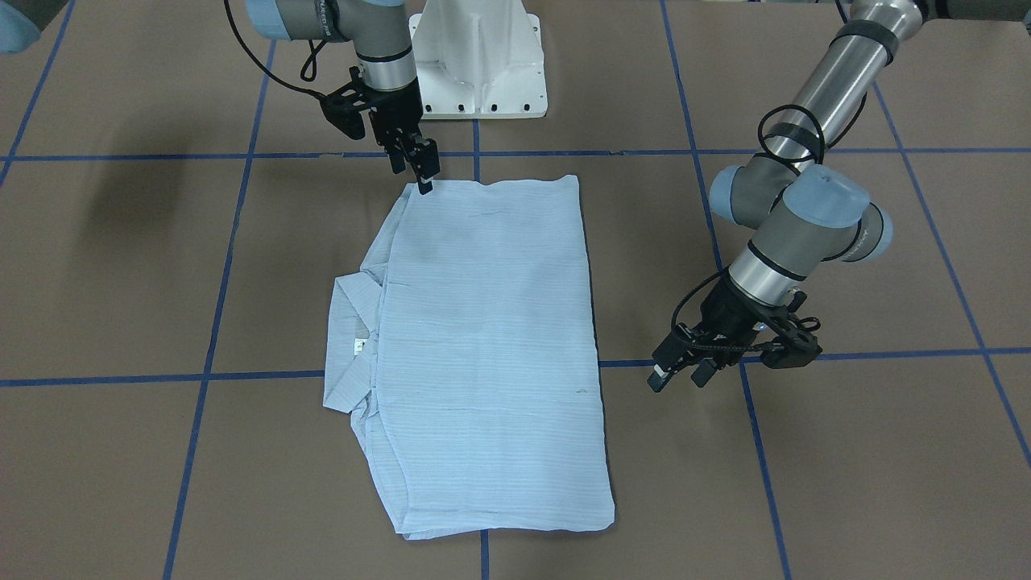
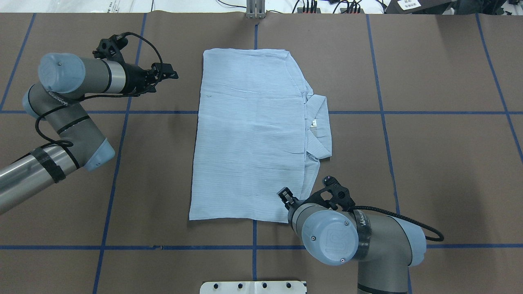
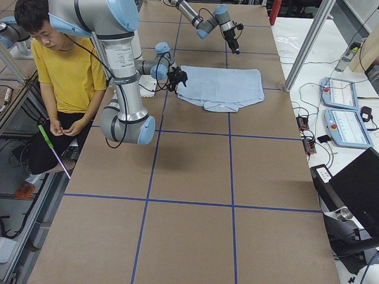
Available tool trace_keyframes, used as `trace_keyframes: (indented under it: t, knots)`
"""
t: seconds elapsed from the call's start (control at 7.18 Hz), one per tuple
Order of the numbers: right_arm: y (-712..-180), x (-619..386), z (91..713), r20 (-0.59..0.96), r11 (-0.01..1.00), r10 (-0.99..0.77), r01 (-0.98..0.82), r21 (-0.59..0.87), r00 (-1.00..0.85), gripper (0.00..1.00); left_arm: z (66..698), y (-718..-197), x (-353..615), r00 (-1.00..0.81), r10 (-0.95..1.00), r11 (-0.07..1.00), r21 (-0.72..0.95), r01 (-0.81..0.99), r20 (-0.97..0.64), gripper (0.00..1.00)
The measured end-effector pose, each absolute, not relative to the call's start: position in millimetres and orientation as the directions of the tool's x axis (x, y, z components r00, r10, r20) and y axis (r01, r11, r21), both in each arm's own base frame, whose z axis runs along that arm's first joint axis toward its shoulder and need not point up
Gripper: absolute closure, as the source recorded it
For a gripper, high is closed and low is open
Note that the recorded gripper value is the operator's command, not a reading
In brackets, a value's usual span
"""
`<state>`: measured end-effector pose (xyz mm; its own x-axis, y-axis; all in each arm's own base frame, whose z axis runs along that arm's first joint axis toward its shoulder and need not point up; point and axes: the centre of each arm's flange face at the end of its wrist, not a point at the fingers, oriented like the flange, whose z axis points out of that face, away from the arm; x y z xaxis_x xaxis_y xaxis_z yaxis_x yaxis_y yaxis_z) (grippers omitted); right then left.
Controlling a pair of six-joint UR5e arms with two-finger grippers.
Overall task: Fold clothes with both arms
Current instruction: 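Move the right gripper to the shirt corner nearest the robot, then lower the left gripper to the other near corner of the shirt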
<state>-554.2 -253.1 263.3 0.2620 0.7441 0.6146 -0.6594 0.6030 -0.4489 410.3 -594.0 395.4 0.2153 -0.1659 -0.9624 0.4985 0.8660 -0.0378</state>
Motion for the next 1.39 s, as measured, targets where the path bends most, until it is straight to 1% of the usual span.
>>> trace_keyframes:
  t: [0.56,0.98,1.11,1.25,1.39]
  knots:
    - [-247,-570,277,0.566,0.548,0.79,-0.685,-0.48,0.235,0.25,398,-591,413,0.217,-0.17,0.867,-0.041,0.497,-0.961,0.0]
    - [-245,-576,283,0.557,0.542,0.795,-0.692,-0.477,0.239,0.27,404,-589,412,0.223,-0.175,0.867,-0.043,0.496,-0.959,0.0]
    - [-244,-578,284,0.556,0.543,0.795,-0.693,-0.475,0.242,0.31,405,-589,412,0.223,-0.175,0.867,-0.043,0.496,-0.959,0.0]
    - [-244,-579,284,0.556,0.544,0.795,-0.692,-0.475,0.242,0.63,405,-588,413,0.223,-0.175,0.868,-0.043,0.495,-0.959,0.0]
    - [-244,-580,283,0.556,0.543,0.795,-0.692,-0.476,0.241,1.0,405,-588,413,0.223,-0.175,0.868,-0.043,0.494,-0.959,0.0]
